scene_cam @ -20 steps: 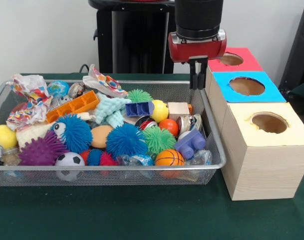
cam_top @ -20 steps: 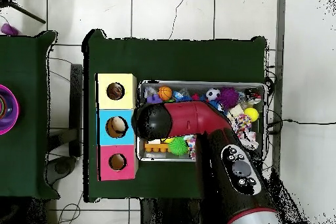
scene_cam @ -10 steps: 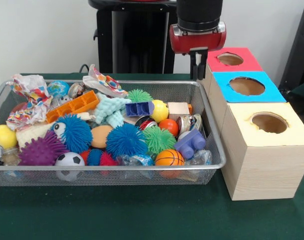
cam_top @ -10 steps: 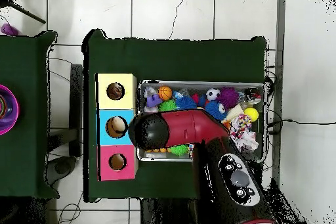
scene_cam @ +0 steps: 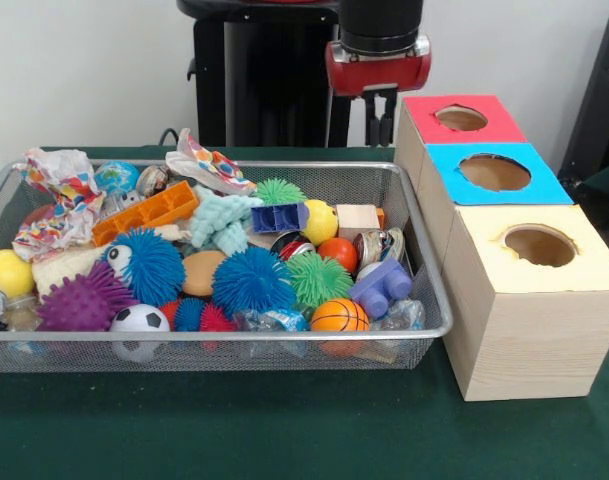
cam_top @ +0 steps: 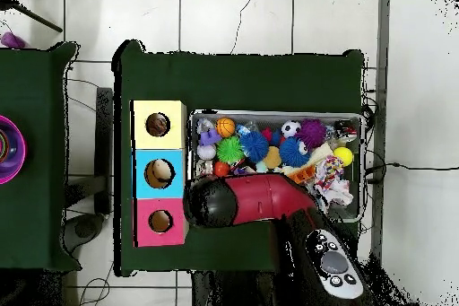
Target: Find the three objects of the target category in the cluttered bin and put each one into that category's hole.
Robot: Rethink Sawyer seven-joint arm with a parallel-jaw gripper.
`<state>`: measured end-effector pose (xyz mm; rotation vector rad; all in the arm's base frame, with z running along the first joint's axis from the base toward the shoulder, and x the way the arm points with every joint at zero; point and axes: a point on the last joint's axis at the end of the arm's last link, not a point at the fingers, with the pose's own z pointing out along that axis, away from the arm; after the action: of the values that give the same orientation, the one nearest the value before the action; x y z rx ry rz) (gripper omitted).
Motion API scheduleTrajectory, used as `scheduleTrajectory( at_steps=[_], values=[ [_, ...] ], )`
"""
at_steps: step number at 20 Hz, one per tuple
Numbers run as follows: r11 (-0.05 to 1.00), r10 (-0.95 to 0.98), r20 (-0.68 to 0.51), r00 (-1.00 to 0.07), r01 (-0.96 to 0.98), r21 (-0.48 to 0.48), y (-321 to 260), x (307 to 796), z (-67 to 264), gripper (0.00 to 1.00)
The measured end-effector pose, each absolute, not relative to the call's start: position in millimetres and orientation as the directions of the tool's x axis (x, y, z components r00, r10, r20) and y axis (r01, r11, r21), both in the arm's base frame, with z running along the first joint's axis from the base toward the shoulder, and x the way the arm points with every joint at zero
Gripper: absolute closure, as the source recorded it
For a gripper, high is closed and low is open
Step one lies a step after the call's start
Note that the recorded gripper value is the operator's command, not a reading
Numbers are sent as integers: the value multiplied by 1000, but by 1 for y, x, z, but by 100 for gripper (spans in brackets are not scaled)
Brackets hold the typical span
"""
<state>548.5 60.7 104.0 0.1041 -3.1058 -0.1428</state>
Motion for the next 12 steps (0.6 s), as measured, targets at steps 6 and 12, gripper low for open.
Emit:
scheduleTrajectory(
  at_steps=[6,12],
  values=[
    [995,-54,32,-998,-51,81,25,529,94,100],
    [996,-15,47,-999,-11,90,-12,518,85,100]
  ],
)
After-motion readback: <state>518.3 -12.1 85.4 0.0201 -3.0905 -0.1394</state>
